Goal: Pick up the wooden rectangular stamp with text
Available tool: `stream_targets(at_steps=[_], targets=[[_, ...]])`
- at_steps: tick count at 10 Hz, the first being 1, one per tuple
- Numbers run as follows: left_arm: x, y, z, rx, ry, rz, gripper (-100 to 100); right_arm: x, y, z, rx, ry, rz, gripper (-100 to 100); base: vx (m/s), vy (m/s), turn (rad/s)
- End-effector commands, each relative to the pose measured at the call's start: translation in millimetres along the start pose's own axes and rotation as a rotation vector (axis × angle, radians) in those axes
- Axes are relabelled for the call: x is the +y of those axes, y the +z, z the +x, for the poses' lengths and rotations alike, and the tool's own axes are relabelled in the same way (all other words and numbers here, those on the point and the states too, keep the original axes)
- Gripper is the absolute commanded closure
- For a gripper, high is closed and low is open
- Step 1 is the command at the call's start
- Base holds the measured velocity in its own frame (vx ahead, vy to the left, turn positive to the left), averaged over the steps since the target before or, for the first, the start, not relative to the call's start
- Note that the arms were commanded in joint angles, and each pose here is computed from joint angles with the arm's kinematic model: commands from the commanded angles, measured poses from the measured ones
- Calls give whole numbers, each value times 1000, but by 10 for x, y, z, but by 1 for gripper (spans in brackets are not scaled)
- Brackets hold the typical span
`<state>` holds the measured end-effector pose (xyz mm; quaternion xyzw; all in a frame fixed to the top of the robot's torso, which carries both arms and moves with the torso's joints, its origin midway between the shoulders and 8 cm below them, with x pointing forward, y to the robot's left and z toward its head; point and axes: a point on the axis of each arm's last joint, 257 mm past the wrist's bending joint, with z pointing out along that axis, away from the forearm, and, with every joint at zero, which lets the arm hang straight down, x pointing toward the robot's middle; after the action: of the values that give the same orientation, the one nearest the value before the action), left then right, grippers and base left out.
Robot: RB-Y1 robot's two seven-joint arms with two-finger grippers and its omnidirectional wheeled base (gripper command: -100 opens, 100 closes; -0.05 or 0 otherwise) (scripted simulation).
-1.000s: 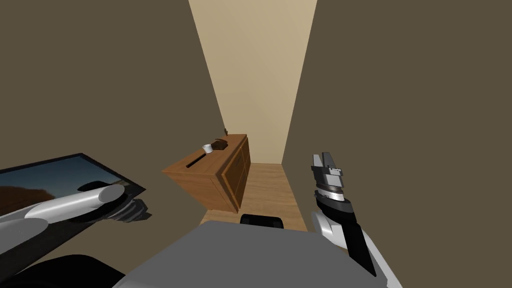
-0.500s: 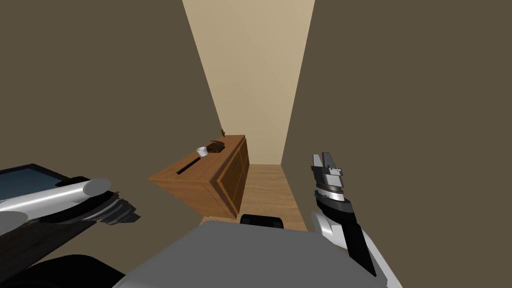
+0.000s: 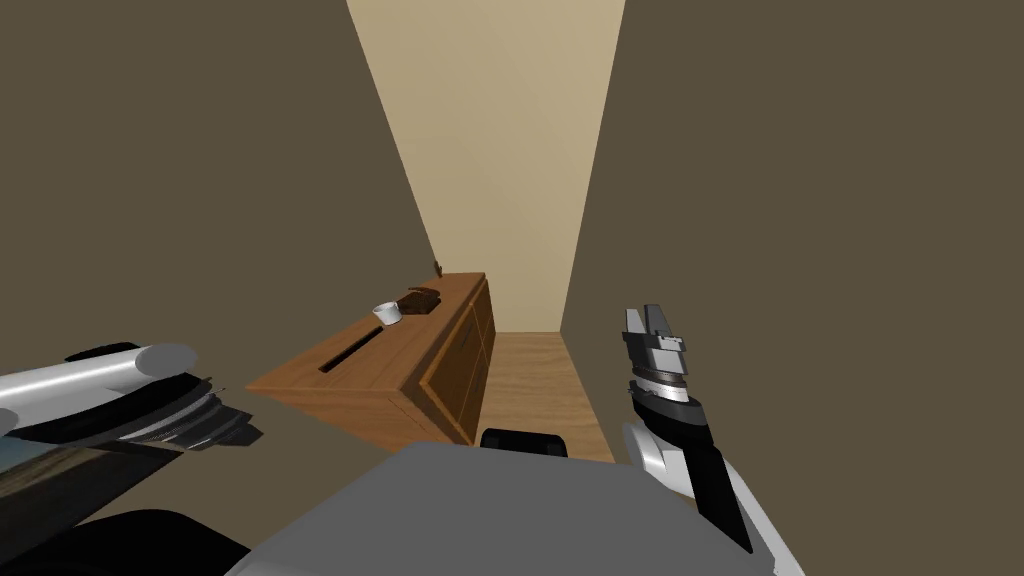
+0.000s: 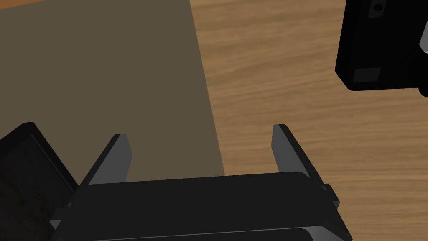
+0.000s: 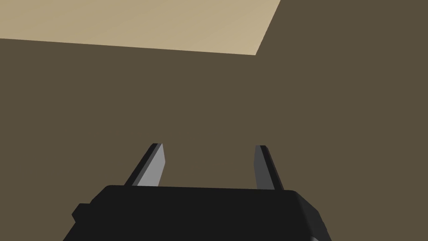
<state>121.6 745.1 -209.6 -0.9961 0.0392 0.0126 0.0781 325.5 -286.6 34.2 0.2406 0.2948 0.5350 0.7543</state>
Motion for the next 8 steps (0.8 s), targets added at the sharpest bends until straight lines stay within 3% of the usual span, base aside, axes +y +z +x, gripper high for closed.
stream_targets(at_steps=[1, 2, 3, 5, 8], targets=[[5, -128, -64, -12, -52, -31, -100, 0, 0, 0, 0, 0, 0, 0, 141, 21, -128], [11, -128, -69, -14, -52, -33, -100, 0, 0, 0, 0, 0, 0, 0, 123, 32, -54], [31, -214, -103, -19, -92, -59, -100, 0, 0, 0, 0, 0, 0, 0, 163, 39, -105], [100, -312, -160, -24, -159, -110, -100, 0, 0, 0, 0, 0, 0, 0, 268, 67, -189], [209, -323, -232, -28, -220, -168, -100, 0, -1, 0, 0, 0, 0, 0, 243, 69, -118]])
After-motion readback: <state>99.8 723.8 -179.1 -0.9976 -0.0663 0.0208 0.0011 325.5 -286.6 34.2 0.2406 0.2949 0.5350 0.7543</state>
